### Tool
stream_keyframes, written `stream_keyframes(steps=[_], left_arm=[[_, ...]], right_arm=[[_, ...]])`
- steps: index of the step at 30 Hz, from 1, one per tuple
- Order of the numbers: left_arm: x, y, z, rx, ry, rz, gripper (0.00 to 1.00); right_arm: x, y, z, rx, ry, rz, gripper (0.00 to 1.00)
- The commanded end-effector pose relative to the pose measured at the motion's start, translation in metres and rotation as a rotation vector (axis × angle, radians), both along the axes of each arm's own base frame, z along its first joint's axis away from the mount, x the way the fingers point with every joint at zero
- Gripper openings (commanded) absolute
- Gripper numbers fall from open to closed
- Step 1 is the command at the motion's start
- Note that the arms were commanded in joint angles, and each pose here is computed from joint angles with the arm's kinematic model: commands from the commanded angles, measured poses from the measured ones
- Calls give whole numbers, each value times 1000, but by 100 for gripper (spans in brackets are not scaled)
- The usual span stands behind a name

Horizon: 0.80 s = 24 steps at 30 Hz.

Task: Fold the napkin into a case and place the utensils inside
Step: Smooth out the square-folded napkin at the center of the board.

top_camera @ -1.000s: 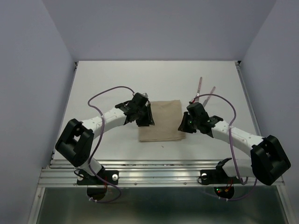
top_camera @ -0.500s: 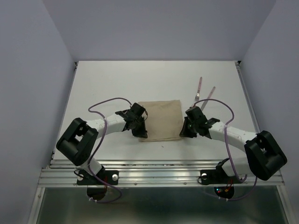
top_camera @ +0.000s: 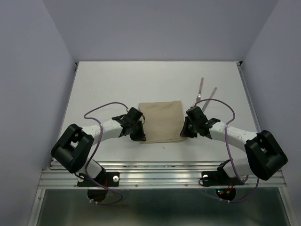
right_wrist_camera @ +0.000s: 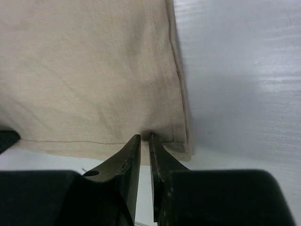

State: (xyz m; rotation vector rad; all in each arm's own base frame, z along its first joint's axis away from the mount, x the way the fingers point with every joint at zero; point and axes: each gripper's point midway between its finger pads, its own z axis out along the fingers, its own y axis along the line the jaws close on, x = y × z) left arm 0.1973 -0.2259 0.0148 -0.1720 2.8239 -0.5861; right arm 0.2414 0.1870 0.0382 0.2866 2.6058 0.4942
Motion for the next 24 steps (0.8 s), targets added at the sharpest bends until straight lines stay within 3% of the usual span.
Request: stream_keyframes(steps=[1, 3, 7, 9, 14, 20, 24], left_arm=[[-3, 9, -22, 56, 25, 13, 19], [1, 8, -17, 61, 19, 11, 18], [22, 3, 26, 49, -81, 25, 19], [42, 3, 60, 38, -160, 42, 21], [98, 12, 109, 17, -289, 97, 23], [167, 20, 126, -3, -397, 210, 24], [192, 11, 115, -7, -389, 200, 24]], right_arm=[[-10, -4, -20, -22, 46, -13, 19], [-10, -9, -13, -40, 40, -28, 19], [16, -15, 34, -43, -119, -82, 23], [34, -19, 63, -59, -219, -108, 27], [78, -21, 82, -87, -270, -150, 28], [138, -12, 74, -94, -271, -132, 28], [174, -11, 64, -95, -256, -141, 22]])
